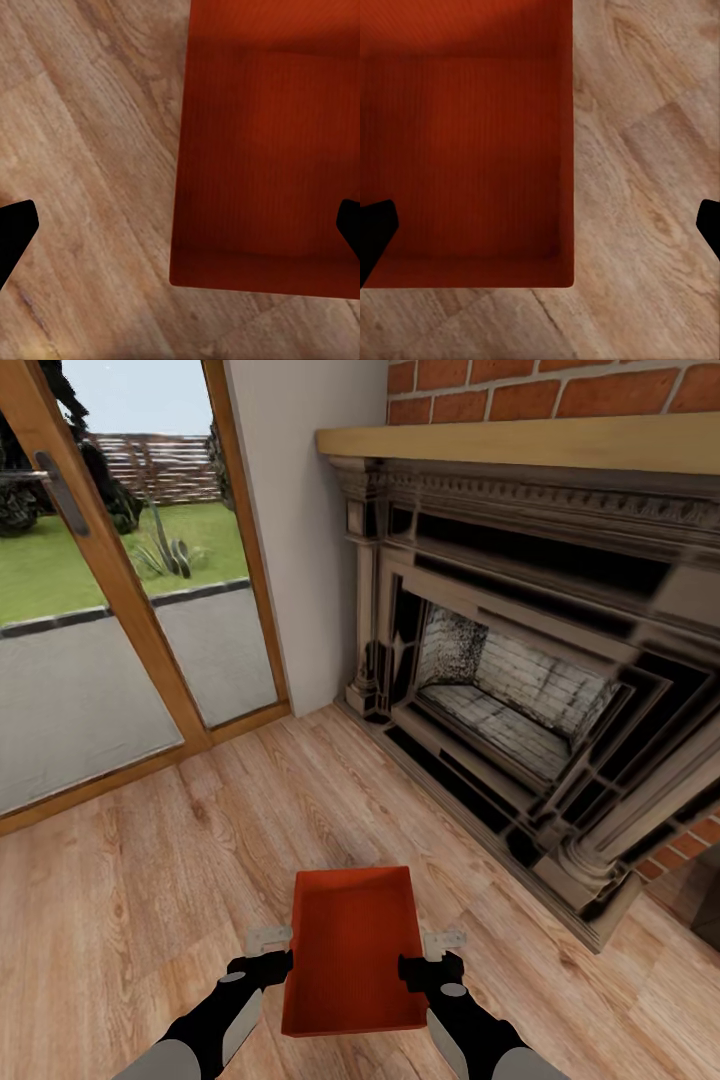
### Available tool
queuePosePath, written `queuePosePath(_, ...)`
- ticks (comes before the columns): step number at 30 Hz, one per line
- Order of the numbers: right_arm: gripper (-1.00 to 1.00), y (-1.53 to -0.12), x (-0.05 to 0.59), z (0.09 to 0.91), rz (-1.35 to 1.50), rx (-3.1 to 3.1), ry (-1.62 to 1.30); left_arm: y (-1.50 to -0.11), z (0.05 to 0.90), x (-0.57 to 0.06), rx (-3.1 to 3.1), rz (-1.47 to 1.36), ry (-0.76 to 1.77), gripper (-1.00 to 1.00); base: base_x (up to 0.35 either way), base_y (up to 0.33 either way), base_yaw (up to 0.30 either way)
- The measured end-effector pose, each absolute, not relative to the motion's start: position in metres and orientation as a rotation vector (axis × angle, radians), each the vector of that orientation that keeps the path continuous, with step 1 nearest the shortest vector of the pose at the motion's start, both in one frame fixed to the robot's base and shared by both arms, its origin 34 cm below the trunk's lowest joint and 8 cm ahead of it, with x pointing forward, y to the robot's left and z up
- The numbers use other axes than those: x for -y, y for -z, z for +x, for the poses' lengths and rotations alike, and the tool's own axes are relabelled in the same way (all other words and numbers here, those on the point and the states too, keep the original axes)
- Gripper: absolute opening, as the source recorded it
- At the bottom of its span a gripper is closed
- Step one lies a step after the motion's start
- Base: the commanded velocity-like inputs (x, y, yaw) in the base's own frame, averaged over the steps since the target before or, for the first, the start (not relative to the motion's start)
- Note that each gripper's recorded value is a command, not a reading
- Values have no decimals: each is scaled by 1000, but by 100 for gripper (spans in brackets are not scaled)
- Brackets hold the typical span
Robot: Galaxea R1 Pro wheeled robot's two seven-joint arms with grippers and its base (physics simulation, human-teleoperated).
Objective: Move the two storage containers from the living room to the garage. In the garage, place one container on the floor and stack the other container on top of it (either order is fine).
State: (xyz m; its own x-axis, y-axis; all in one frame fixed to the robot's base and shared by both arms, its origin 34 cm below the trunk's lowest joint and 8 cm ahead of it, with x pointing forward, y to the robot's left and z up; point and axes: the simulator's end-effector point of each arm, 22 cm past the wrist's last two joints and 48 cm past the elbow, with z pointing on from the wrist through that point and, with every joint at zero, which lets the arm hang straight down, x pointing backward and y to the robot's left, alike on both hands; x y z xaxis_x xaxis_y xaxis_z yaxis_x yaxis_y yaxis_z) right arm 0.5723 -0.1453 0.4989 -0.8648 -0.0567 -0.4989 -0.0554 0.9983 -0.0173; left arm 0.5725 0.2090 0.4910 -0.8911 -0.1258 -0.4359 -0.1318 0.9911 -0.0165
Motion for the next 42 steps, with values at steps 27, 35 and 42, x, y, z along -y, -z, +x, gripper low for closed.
queuePosePath(27, 100, -474, 155, 618, -56, -2518, 31, -444, 570, -213, -2686, -187, -24, 100, 0, 0, 0)
queuePosePath(35, 100, -448, 158, 598, -61, -2559, 39, -430, 569, -213, -2685, -190, -23, 100, 0, 0, 0)
queuePosePath(42, 100, -422, 159, 574, -80, -2610, 42, -417, 568, -212, -2685, -190, -21, 100, 0, 0, 0)
